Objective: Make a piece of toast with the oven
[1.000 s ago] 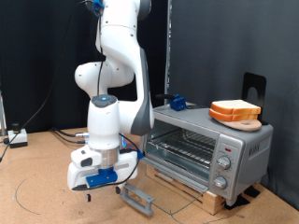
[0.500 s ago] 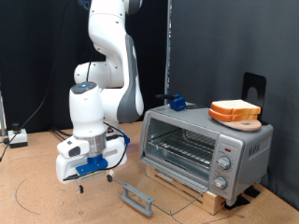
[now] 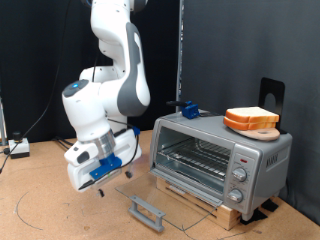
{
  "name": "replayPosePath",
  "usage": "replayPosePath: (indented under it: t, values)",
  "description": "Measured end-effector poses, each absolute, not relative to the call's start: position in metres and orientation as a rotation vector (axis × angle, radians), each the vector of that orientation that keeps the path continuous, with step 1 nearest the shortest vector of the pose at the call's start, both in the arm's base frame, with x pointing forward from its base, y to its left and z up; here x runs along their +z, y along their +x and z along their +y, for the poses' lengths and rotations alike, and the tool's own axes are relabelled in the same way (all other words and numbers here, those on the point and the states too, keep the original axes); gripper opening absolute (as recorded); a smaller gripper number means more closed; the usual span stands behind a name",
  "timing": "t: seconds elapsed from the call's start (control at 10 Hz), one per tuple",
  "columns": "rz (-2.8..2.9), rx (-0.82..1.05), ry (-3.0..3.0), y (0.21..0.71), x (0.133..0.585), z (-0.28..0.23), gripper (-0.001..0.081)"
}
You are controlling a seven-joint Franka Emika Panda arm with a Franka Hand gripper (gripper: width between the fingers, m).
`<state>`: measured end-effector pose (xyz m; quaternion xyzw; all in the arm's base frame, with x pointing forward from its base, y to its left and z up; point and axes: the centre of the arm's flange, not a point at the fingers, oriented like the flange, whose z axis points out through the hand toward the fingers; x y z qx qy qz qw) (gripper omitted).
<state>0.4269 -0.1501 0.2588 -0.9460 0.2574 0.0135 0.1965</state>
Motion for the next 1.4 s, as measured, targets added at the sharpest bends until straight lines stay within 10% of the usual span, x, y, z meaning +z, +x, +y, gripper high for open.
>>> replayPosePath:
  t: [1.4]
  values:
    - [-0.109,0.249,-2.342,0.397,0.401,-0.079,0.0804]
